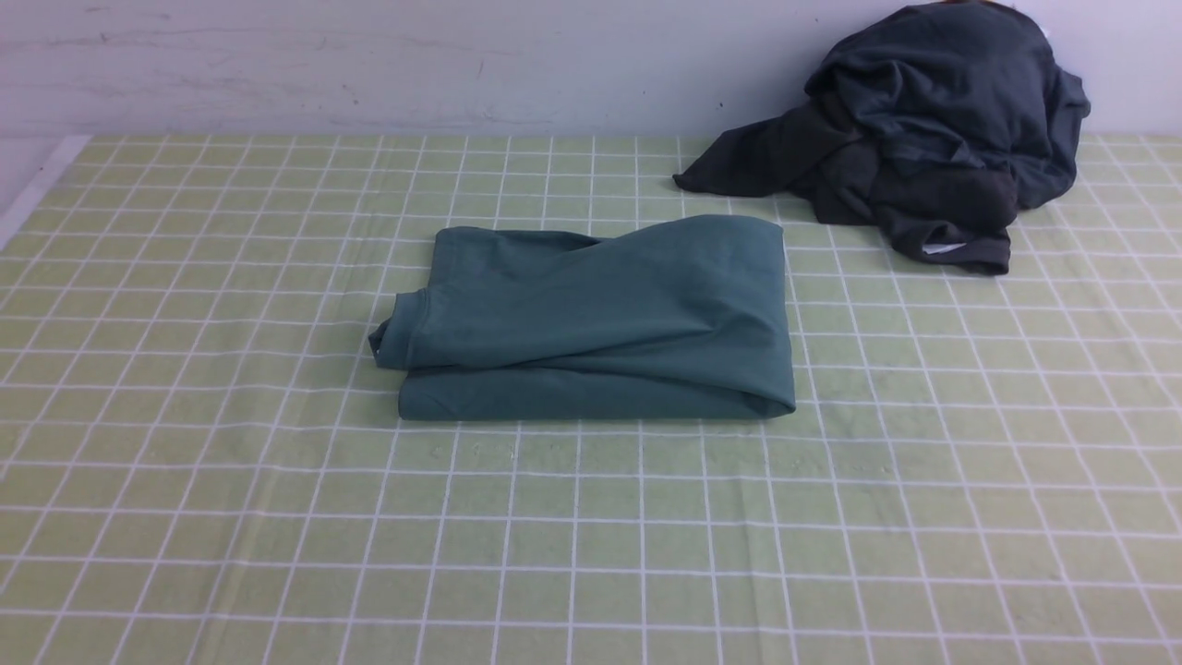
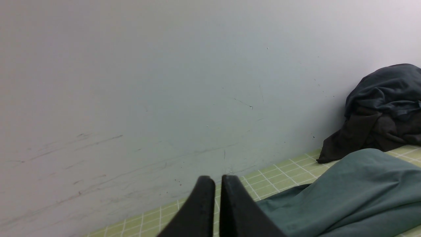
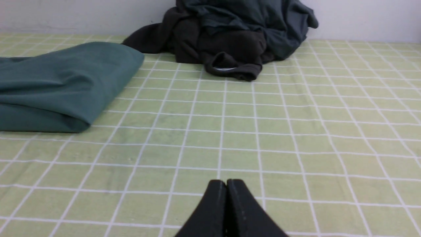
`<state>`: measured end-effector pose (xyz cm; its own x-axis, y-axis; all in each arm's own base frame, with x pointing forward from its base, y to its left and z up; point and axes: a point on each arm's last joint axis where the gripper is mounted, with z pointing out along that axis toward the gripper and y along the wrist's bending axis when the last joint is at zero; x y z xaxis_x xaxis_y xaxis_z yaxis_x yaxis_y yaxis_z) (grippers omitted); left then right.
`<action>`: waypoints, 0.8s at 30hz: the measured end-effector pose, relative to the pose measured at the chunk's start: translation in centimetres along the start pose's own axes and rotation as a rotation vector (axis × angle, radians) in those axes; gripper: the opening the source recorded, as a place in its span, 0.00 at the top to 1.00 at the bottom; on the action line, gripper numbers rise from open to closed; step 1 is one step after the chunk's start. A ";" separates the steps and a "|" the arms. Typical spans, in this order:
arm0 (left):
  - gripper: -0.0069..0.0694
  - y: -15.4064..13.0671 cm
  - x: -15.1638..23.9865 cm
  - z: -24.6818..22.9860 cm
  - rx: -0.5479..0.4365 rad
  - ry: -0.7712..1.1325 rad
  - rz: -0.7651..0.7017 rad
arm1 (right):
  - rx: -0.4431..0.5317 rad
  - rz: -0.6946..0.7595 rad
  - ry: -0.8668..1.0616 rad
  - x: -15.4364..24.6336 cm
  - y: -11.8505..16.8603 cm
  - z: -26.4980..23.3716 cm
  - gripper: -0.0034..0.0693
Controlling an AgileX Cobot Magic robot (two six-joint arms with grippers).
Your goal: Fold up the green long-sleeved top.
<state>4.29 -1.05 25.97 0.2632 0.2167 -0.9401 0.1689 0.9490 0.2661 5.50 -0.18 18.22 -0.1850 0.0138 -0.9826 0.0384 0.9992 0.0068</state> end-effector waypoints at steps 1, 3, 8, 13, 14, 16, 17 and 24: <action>0.89 0.0 0.0 0.0 0.000 0.000 0.000 | 0.006 -0.002 0.000 0.0 0.0 0.0 0.97; 0.89 0.0 0.0 0.0 0.000 0.000 0.000 | 0.008 -0.004 0.000 0.0 0.0 0.0 0.97; 0.89 0.0 0.0 0.0 0.000 0.000 0.000 | 0.007 -0.006 0.000 0.0 0.0 0.0 0.97; 0.89 0.0 0.0 0.0 0.000 0.000 0.000 | 0.007 -0.004 0.001 0.0 0.0 0.0 0.97; 0.89 0.0 0.0 0.0 0.000 0.000 0.000 | 0.007 -0.004 0.001 0.0 0.0 0.0 0.97; 0.89 0.0 0.0 0.0 0.000 0.000 0.000 | 0.007 -0.004 0.001 0.0 0.0 0.0 0.97; 0.89 0.0 0.0 0.0 0.000 0.000 0.000 | 0.007 -0.004 0.001 0.0 0.0 0.0 0.97; 0.89 -0.7 2.7 0.1 0.000 0.053 0.002 | 0.006 -0.002 0.002 0.0 0.0 0.0 0.97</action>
<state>5.01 -1.12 23.31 0.2124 0.2303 -0.9496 0.1684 0.9487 0.2677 5.50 -0.21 18.20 -0.1871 0.0115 -0.9823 0.0439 0.9990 0.0033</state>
